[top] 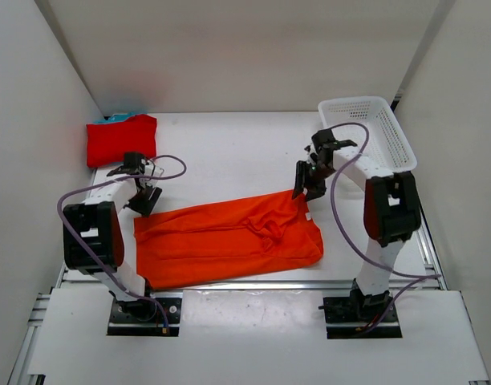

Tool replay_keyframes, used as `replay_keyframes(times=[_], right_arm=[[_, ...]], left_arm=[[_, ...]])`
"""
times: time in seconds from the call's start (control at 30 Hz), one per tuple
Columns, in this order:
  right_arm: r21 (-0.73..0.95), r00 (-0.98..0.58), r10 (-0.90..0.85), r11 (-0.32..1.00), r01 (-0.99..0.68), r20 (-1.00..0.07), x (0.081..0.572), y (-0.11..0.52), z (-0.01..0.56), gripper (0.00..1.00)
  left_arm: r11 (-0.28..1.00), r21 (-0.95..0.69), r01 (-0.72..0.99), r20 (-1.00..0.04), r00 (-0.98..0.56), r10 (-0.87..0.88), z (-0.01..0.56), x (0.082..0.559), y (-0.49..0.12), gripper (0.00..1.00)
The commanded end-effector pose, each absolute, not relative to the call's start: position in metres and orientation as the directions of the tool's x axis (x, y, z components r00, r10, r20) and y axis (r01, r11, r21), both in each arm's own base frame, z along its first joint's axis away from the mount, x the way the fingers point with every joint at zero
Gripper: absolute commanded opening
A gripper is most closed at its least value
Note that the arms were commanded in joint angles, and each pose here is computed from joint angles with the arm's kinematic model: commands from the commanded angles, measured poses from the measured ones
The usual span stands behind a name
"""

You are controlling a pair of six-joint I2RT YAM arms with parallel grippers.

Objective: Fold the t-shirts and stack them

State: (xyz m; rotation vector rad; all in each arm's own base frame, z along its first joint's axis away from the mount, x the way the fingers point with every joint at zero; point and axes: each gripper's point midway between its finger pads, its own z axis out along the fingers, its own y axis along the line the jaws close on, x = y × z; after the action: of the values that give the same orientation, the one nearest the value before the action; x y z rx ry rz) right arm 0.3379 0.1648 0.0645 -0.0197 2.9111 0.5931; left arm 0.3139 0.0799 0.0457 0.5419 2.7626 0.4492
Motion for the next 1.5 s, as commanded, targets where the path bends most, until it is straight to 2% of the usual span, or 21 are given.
replay_keyframes(times=[0.0,0.13,0.23,0.27,0.3,0.37,0.47,0.53,0.57,0.7,0.87,0.97,1.1,1.13,1.2,1.27,1.33,1.37,1.4,1.43,1.47], right_arm=[[0.299,-0.995,-0.001,0.954,-0.031,-0.098,0.337,0.158,0.041,0.55],[0.259,-1.0,0.003,0.966,-0.004,-0.027,0.329,0.155,0.015,0.56],[0.25,-1.0,-0.006,0.968,-0.004,0.008,0.329,0.153,0.003,0.52],[0.254,-1.0,-0.013,0.967,-0.012,0.002,0.338,0.156,0.002,0.39],[0.257,-1.0,-0.02,0.966,-0.016,0.012,0.344,0.158,-0.003,0.21],[0.269,-0.999,-0.05,0.962,-0.05,-0.007,0.361,0.166,-0.004,0.0],[0.294,-0.994,-0.058,0.952,-0.083,-0.09,0.415,0.184,0.005,0.0],[0.355,-0.973,-0.026,0.929,-0.109,-0.23,0.473,0.203,0.029,0.0],[0.388,-0.962,-0.022,0.912,-0.131,-0.272,0.487,0.211,0.041,0.04],[0.456,-0.879,-0.009,0.853,-0.255,-0.476,0.534,0.223,0.108,0.5],[0.422,-0.833,0.009,0.865,-0.271,-0.553,0.522,0.184,0.173,0.57],[0.328,-0.752,-0.017,0.893,-0.307,-0.659,0.495,0.168,0.238,0.66],[0.133,-0.629,-0.107,0.937,-0.322,-0.77,0.446,0.147,0.293,0.84],[0.109,-0.629,-0.137,0.935,-0.336,-0.765,0.43,0.144,0.29,0.84],[0.02,-0.604,-0.179,0.952,-0.307,-0.776,0.417,0.133,0.282,1.0],[-0.135,-0.549,-0.31,0.932,-0.336,-0.776,0.392,0.136,0.268,0.99],[-0.332,-0.344,-0.426,0.894,-0.299,-0.837,0.393,0.144,0.284,0.99],[-0.394,-0.321,-0.502,0.851,-0.348,-0.803,0.377,0.159,0.246,0.99],[-0.417,-0.126,-0.465,0.864,-0.283,-0.877,0.377,0.163,0.293,0.99],[-0.383,-0.039,-0.414,0.87,-0.312,-0.909,0.367,0.174,0.296,0.99],[-0.284,-0.05,-0.313,0.909,-0.305,-0.949,0.368,0.165,0.299,0.98]], left_arm=[[0.878,0.346,0.332,-0.179,-0.895,0.409,0.038,0.305,0.085,0.76],[0.865,0.34,0.37,-0.149,-0.887,0.438,0.028,0.293,0.08,0.69],[0.862,0.323,0.39,-0.116,-0.888,0.445,0.021,0.285,0.079,0.38],[0.865,0.316,0.389,-0.104,-0.892,0.439,0.017,0.282,0.08,0.24],[0.872,0.315,0.373,-0.097,-0.902,0.421,0.017,0.28,0.084,0.17],[0.877,0.317,0.362,-0.089,-0.909,0.408,0.016,0.279,0.088,0.11],[0.884,0.324,0.336,-0.092,-0.919,0.383,0.022,0.283,0.098,0.11],[0.894,0.326,0.308,-0.095,-0.93,0.355,0.028,0.283,0.104,0.11],[0.896,0.326,0.302,-0.105,-0.93,0.351,0.031,0.287,0.104,0.13],[0.907,0.301,0.294,-0.113,-0.934,0.34,0.035,0.287,0.101,0.19],[0.924,0.271,0.271,-0.137,-0.939,0.316,0.038,0.29,0.095,0.34],[0.934,0.262,0.244,-0.162,-0.943,0.292,0.041,0.292,0.095,0.44],[0.953,0.236,0.188,-0.221,-0.945,0.241,0.045,0.291,0.094,0.53],[0.957,0.224,0.184,-0.22,-0.947,0.233,0.044,0.286,0.093,0.54],[0.97,0.189,0.153,-0.248,-0.949,0.198,0.045,0.287,0.09,0.55],[0.979,0.165,0.117,-0.269,-0.95,0.159,0.048,0.286,0.088,0.56],[0.987,0.128,0.093,-0.267,-0.956,0.125,0.048,0.282,0.082,0.56],[0.99,0.12,0.075,-0.282,-0.954,0.106,0.053,0.282,0.083,0.56],[0.991,0.112,0.068,-0.285,-0.954,0.097,0.054,0.282,0.081,0.57],[0.993,0.108,0.05,-0.295,-0.952,0.08,0.059,0.279,0.083,0.57],[0.994,0.098,0.042,-0.311,-0.948,0.071,0.065,0.278,0.081,0.57]])
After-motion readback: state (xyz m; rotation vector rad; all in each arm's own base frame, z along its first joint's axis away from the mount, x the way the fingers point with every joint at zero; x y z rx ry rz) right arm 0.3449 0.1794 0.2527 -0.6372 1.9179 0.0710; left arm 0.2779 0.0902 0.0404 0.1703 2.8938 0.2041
